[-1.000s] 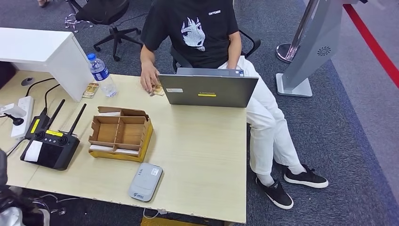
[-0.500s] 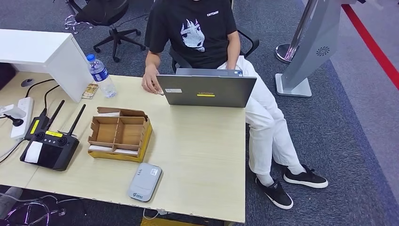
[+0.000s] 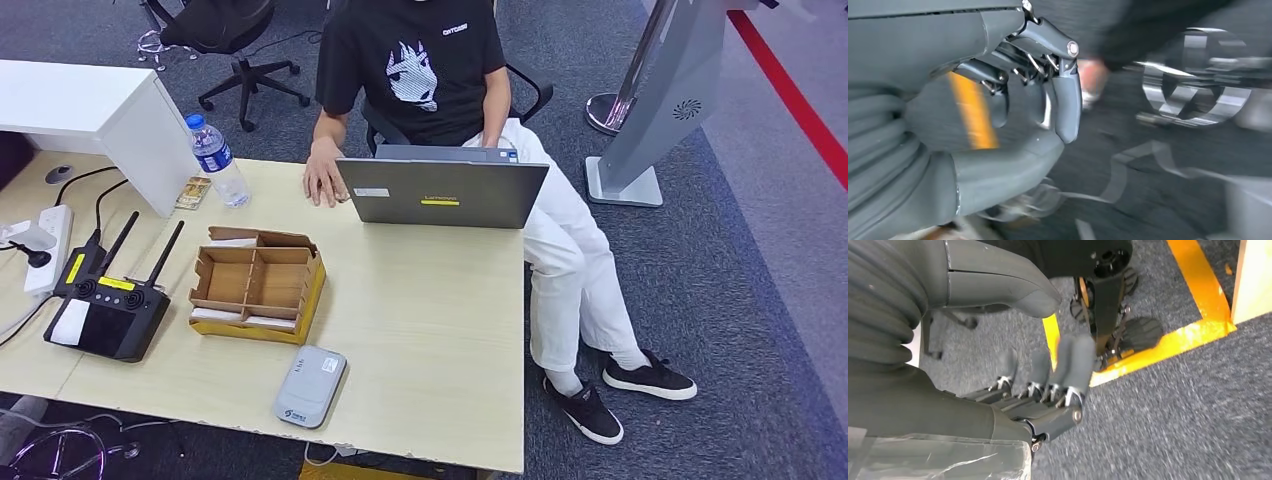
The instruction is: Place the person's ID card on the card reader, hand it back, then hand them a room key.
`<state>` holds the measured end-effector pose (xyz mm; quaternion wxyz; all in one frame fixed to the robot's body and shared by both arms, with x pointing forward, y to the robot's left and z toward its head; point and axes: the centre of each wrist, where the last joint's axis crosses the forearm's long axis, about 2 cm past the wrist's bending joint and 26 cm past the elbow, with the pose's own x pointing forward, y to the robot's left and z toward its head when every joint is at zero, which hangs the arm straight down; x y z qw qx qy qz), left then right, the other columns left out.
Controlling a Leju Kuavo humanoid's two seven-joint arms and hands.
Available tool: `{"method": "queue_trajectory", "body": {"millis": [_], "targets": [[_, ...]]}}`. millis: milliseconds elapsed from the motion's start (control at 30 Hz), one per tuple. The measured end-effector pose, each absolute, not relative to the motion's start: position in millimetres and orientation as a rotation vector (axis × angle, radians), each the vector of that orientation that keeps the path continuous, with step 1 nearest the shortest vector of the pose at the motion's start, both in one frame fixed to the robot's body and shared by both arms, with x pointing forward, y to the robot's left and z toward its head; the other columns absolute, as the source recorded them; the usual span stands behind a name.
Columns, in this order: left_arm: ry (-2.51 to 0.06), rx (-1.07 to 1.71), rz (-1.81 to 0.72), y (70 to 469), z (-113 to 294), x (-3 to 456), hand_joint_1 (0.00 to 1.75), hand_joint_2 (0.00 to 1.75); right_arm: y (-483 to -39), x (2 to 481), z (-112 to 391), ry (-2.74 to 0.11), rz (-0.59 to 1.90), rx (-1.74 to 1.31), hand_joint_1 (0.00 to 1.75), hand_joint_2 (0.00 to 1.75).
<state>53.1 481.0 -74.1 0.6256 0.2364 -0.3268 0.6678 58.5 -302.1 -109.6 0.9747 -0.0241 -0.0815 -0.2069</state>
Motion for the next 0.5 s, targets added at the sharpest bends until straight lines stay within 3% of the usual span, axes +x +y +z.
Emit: {"method": "queue_trajectory", "body": {"millis": [67, 267, 500], "targets": [[-0.609, 0.505, 1.511, 466, -81, 50, 0.04, 1.75, -302, 59, -110, -0.155, -0.394, -0.047, 0.00, 1.75], [-0.314, 0.299, 1.276, 420, -95, 48, 0.00, 1.75, -300, 60, -109, -0.157, -0.297, -0.023, 0.00, 1.75], [-0.253, 0.233, 1.179, 399, -100, 49, 0.00, 1.75, -299, 60, -109, -0.166, -0.261, -0.015, 0.00, 1.75]]}}
